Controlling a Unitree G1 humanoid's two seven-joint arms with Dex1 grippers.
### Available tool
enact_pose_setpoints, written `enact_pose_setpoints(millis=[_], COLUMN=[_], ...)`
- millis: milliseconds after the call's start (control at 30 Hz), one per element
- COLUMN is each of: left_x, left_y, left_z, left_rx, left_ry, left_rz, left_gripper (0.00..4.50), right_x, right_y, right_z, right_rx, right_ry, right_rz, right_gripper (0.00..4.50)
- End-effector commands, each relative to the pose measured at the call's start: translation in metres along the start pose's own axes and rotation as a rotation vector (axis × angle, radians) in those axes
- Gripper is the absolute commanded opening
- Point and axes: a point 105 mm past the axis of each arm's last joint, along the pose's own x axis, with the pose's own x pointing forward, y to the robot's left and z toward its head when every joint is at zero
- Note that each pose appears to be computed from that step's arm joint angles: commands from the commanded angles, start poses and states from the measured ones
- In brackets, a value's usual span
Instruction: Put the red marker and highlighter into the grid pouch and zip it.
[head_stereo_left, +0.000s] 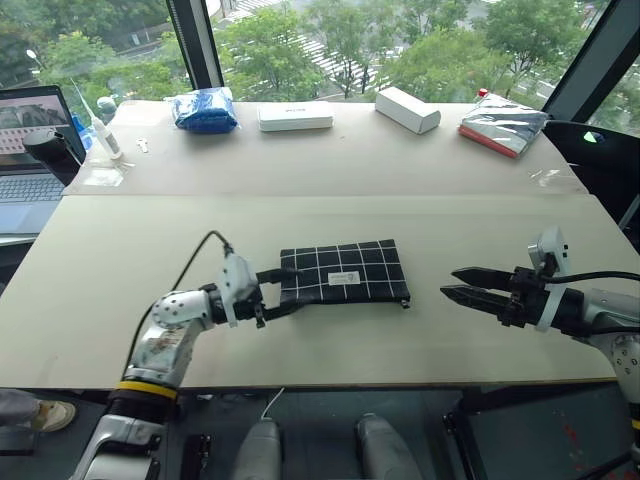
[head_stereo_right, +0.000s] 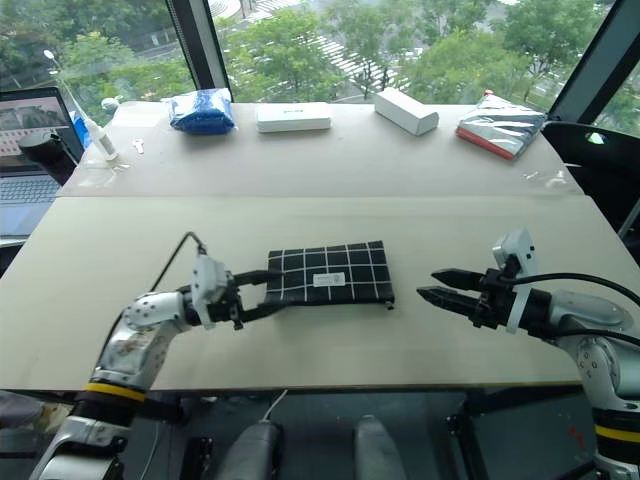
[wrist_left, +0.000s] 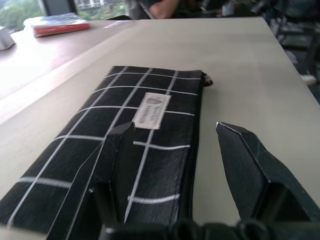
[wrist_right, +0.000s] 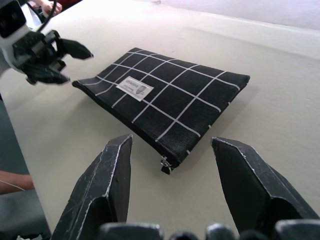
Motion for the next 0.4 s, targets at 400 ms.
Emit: enact_pose_setpoints(millis=[400], left_x=[-0.113], left_y=[0.028], left_z=[-0.017], left_rx=[-0.204], left_ry=[0.005], left_rz=[0.68], left_gripper=[2.8], right_x=[0.007], right_y=[-0.036], right_z=[-0.02], right_rx=[-0.006], right_ry=[-0.023], right_rz=[-0.13], right_gripper=[2.83])
